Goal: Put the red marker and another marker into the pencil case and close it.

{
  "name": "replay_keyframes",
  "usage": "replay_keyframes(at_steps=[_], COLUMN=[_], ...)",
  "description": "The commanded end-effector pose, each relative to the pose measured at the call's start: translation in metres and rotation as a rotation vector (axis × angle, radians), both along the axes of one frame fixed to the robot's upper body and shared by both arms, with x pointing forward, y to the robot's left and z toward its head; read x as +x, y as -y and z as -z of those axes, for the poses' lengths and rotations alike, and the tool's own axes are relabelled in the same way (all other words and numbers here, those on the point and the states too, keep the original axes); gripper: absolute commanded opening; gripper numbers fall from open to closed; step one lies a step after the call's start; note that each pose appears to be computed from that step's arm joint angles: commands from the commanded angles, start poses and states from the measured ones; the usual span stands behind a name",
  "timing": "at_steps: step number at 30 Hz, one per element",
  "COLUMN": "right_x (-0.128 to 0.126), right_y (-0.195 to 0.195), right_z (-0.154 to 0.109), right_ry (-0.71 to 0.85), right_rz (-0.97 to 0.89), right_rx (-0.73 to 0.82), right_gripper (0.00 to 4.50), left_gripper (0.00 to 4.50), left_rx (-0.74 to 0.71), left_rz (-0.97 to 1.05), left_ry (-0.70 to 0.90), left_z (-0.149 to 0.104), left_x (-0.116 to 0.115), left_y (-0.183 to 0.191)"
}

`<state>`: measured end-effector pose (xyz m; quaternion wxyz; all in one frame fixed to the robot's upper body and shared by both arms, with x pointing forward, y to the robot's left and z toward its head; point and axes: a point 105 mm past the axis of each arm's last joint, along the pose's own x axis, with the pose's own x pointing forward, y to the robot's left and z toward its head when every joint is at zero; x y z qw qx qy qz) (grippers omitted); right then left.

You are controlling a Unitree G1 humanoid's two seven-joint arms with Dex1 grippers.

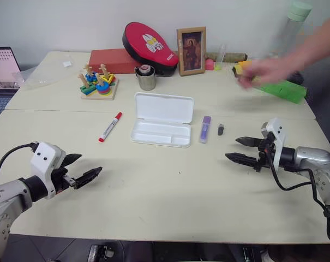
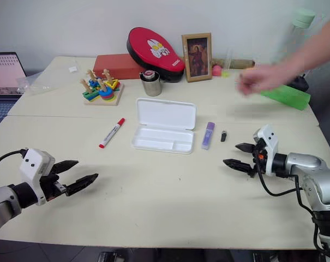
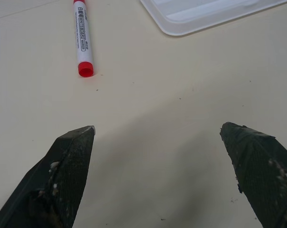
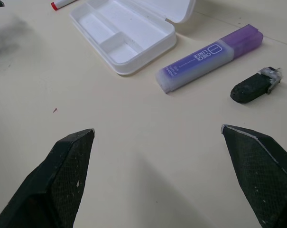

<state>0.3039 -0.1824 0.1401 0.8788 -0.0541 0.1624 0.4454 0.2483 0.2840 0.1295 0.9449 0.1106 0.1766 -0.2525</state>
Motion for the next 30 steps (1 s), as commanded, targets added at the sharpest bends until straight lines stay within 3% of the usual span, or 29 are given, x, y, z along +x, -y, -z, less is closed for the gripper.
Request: replay_keyframes(at_steps=[1,30], right_x=[0.000,0.004], right_y=[-0.002,-0.011], right_z=[-0.008,-0.007], right_ry=[0.033,0.040], right_rz=[-0.023,-0.075], right_rx=[0.005,0.016], right_gripper=[4.49,4.49], left_gripper=[4.50,4.50], left_rx=[0.017,0.013], left_rz=[0.008,0.044], left_ry=[0.040,0.048], left_z=[-0.013,-0.010], left_x=[0.000,0.009], left_y=[0.001,0.015])
